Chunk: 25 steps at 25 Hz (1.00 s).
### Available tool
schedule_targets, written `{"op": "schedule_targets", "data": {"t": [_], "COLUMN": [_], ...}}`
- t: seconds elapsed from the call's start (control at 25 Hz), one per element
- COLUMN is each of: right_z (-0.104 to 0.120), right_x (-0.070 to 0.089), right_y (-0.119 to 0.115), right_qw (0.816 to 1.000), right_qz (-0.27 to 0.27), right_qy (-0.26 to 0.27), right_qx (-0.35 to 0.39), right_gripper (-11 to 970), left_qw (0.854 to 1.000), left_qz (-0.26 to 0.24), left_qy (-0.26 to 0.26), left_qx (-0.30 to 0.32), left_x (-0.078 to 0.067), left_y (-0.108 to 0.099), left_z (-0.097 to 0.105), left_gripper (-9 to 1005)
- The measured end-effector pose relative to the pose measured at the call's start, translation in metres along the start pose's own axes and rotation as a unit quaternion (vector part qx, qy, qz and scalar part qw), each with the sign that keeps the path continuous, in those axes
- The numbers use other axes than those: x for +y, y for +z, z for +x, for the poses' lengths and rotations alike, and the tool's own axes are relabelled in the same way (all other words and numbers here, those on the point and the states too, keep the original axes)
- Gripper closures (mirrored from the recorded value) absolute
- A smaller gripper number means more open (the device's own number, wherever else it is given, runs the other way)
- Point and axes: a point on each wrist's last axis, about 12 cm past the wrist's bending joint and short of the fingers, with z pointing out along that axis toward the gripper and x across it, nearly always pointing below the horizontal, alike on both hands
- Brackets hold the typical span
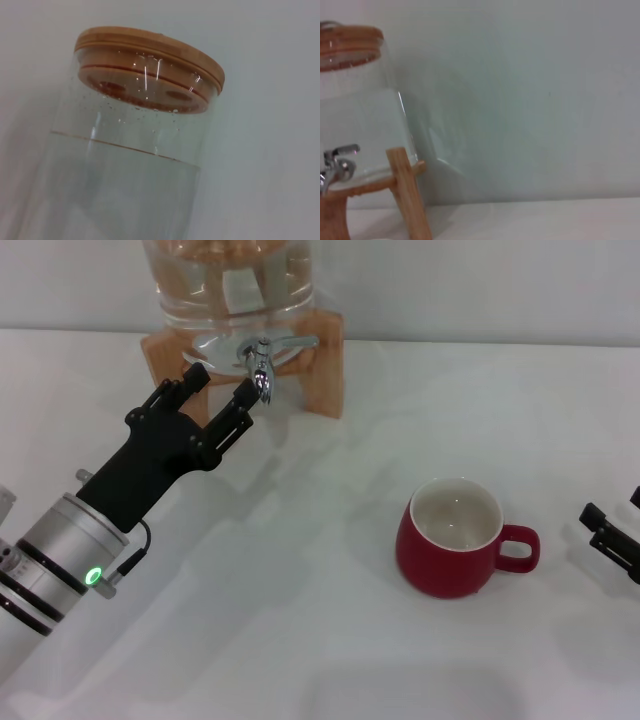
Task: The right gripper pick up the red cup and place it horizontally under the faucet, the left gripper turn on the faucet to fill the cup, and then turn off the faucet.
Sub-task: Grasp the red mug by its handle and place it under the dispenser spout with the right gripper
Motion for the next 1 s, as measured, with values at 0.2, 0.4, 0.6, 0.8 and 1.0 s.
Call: {"op": "schedule_targets", "data": {"t": [0.2,0.4,0.6,0.8,1.0], "right_z": [-0.003,0.0,0.004,0.006,0.005], "right_x": [0.001,0.01,0.015,0.014,0.014], "right_y": [-0.014,-0.014,-0.009,-0.002,0.005], "right_qw": [0.999,0.996,0.994,0.994,0.994], "right_qz": [-0.033,-0.089,-0.103,-0.092,-0.093], "right_qy": [0.007,-0.007,-0.013,-0.017,-0.021], "right_qx": [-0.007,0.021,0.036,0.046,0.051], "right_gripper": [86,86,86,87,87], "left_qw": [1.0,1.0,1.0,1.0,1.0], "left_qz": [0.001,0.002,0.002,-0.001,-0.001], "left_qy": [0.0,0.001,0.0,0.0,0.0], "left_qx": [0.0,0.0,0.001,0.001,0.0], "left_x": [0.0,0.0,0.0,0.0,0.0], "left_y": [0.001,0.002,0.001,-0.001,-0.001], "left_z": [0.0,0.0,0.0,0.0,0.0], "left_gripper": [239,240,239,239,239]}}
